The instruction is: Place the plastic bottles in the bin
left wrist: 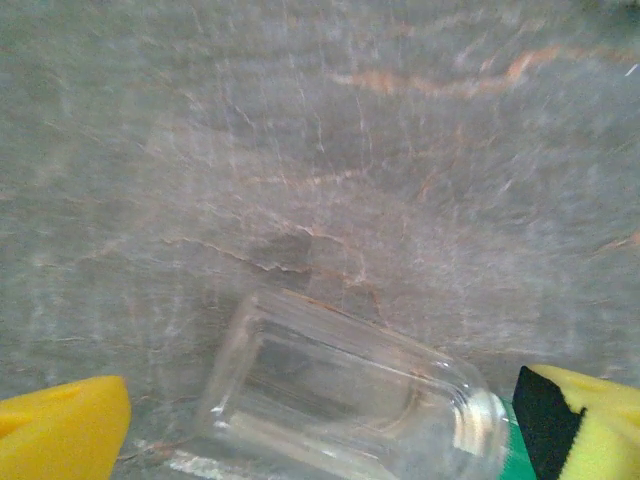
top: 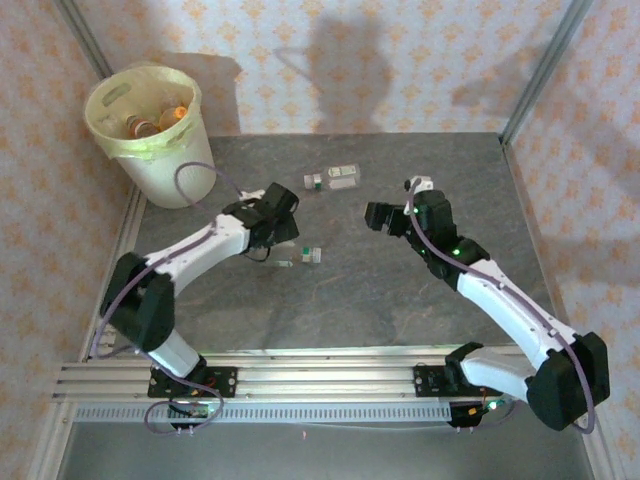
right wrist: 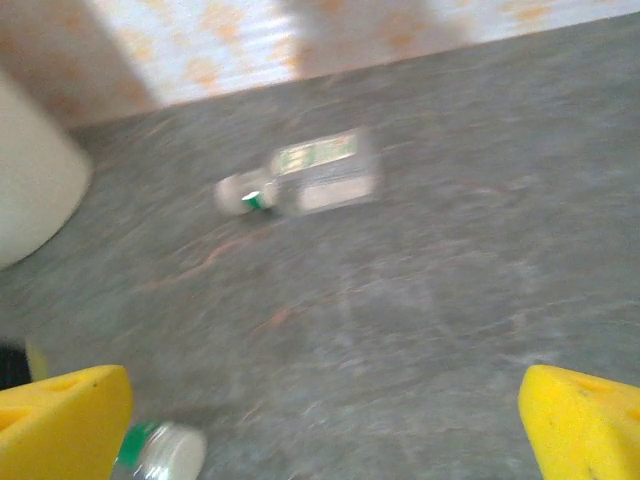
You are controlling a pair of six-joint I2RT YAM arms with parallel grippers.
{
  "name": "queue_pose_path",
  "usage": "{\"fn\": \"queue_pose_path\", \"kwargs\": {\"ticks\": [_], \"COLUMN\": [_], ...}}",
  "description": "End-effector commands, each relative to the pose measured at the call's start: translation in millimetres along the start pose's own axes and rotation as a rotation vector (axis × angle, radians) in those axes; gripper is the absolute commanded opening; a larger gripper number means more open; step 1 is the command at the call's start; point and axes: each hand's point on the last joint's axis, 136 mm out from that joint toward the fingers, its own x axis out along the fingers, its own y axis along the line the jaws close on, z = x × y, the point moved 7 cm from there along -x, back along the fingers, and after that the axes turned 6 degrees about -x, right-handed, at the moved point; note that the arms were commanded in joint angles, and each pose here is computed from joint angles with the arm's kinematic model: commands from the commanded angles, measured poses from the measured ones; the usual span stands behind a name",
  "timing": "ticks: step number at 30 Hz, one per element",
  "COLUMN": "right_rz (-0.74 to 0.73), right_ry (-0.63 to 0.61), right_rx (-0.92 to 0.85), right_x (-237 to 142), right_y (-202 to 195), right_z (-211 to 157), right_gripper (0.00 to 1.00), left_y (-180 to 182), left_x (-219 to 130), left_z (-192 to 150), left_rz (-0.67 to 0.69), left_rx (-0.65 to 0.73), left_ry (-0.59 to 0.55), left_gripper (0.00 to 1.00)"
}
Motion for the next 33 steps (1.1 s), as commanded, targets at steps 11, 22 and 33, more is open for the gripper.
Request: {"fn": "queue_pose_path", "kwargs": {"ticks": [11,22,33], "right_rz": [0.788,0.845,0.868], "right_ry": [0.463,0.41,0.37], "right_rx": [-0.871,-1.107,-1.182], "right_x": [89.7,130.7,119.5], "right_y": [90.6,104.7,122.1], "right_z": [-77.4,-118.0,-146.6], "right_gripper": [0.99,0.99,0.99], "left_y": [12.3,-1.1,6.5], "left_x": [-18.2,6.1,23.8], "left_z": [-32.6,-33.3,-34.1], "left_rz": [-0.357,-0.323,-0.194], "left_rx": [-0.652,-0.818,-0.799], "left_ry": [0.2,0.19,0.161], "left_gripper": [1.0,1.0,1.0]}}
